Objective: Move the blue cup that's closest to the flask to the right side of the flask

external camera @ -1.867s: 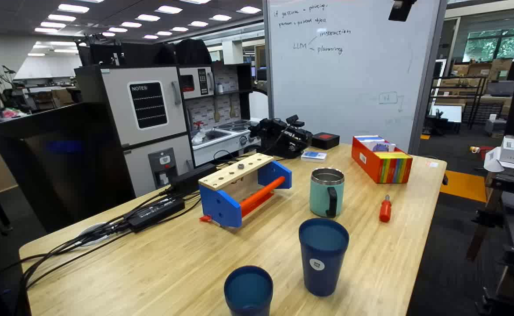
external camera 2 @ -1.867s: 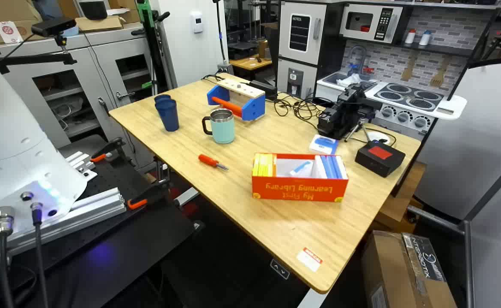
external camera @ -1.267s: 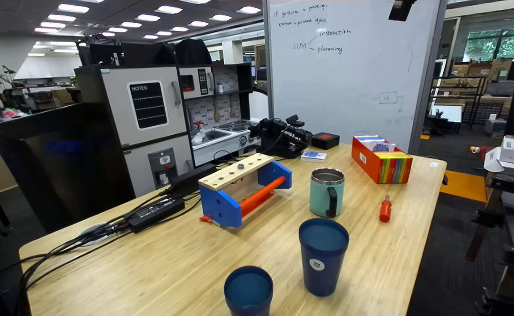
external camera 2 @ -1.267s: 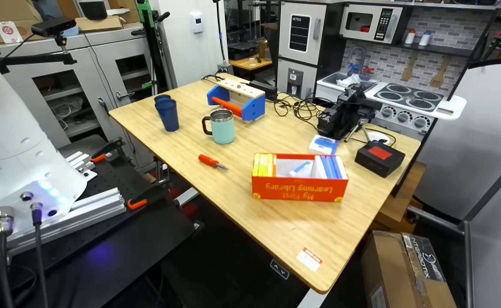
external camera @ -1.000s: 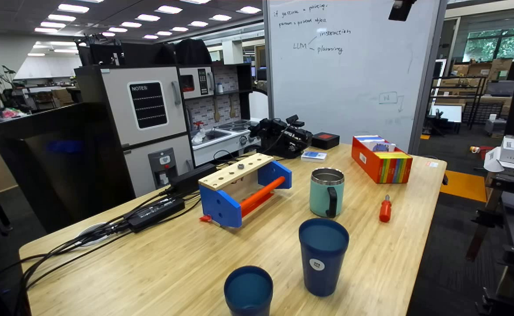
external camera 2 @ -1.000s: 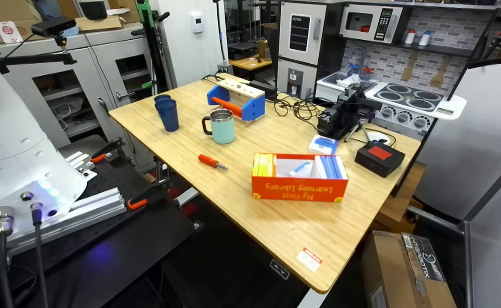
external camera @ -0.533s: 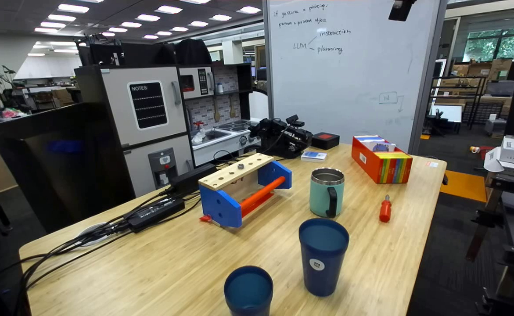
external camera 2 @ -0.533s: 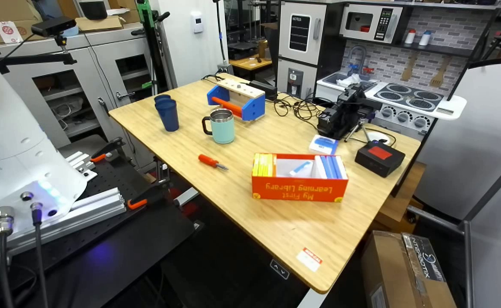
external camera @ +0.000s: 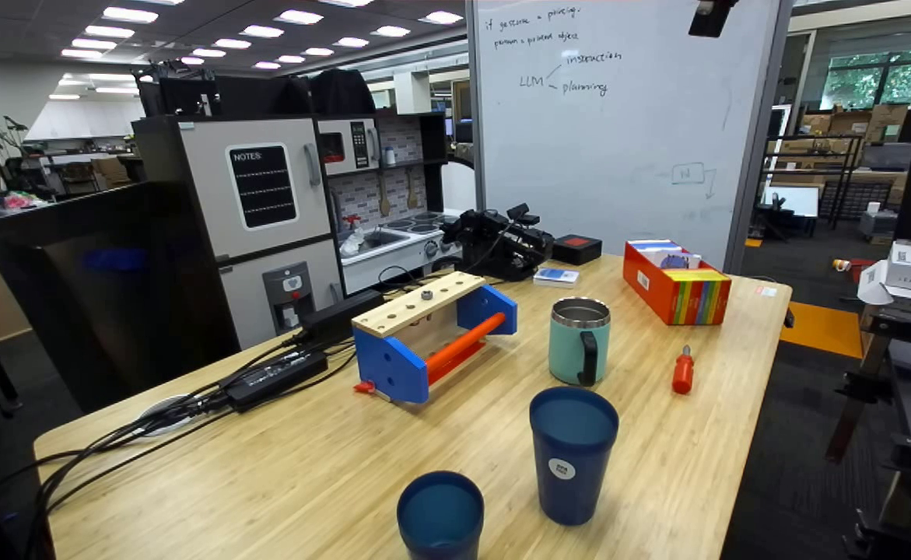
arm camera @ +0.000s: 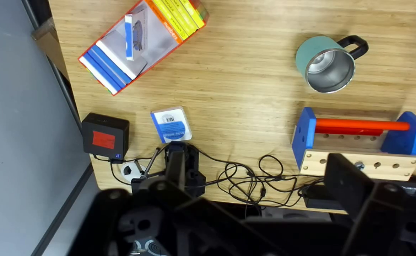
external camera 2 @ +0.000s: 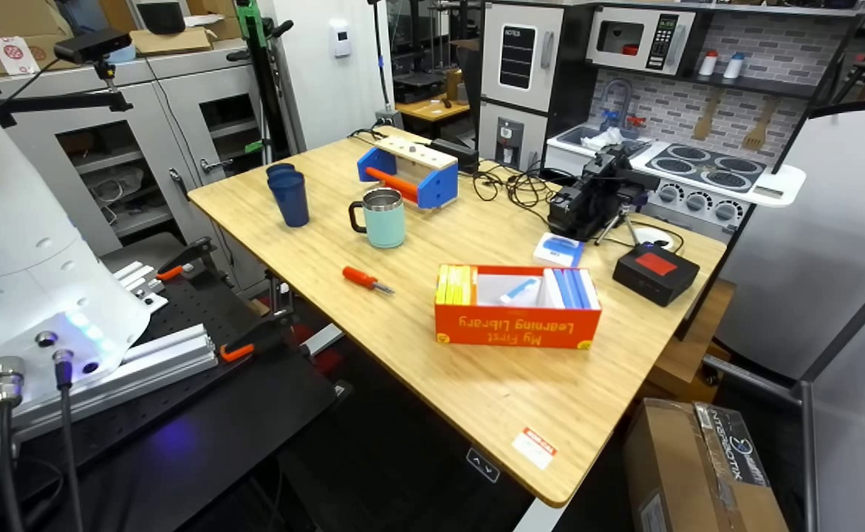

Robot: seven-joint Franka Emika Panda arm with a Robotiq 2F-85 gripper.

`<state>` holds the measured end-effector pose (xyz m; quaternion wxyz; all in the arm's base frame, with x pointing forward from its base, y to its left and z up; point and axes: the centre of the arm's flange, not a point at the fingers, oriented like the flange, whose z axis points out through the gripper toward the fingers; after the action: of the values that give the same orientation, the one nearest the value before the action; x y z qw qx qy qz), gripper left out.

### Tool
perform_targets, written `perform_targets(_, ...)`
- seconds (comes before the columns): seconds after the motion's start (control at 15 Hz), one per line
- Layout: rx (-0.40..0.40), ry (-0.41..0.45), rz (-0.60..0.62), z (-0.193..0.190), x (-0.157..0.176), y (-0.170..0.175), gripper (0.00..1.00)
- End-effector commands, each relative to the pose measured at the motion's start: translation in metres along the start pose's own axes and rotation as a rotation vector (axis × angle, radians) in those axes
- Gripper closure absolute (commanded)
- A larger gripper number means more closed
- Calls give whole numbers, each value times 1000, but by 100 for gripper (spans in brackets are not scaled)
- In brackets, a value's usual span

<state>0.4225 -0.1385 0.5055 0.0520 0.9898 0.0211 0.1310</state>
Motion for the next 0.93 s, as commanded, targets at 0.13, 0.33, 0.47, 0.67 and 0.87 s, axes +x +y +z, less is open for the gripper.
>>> perform_targets(0.13, 13, -17, -52, 29, 48, -5, 0)
perform_targets(0.33, 39, -42, -89, 53, 81, -25, 0)
perform_targets(0.47, 63, -56, -108, 67, 99, -43, 0)
perform_targets(0.67, 119, -59, -171, 75, 129, -83, 0)
perform_targets(0.87, 154, -76, -267, 76, 153, -138, 0)
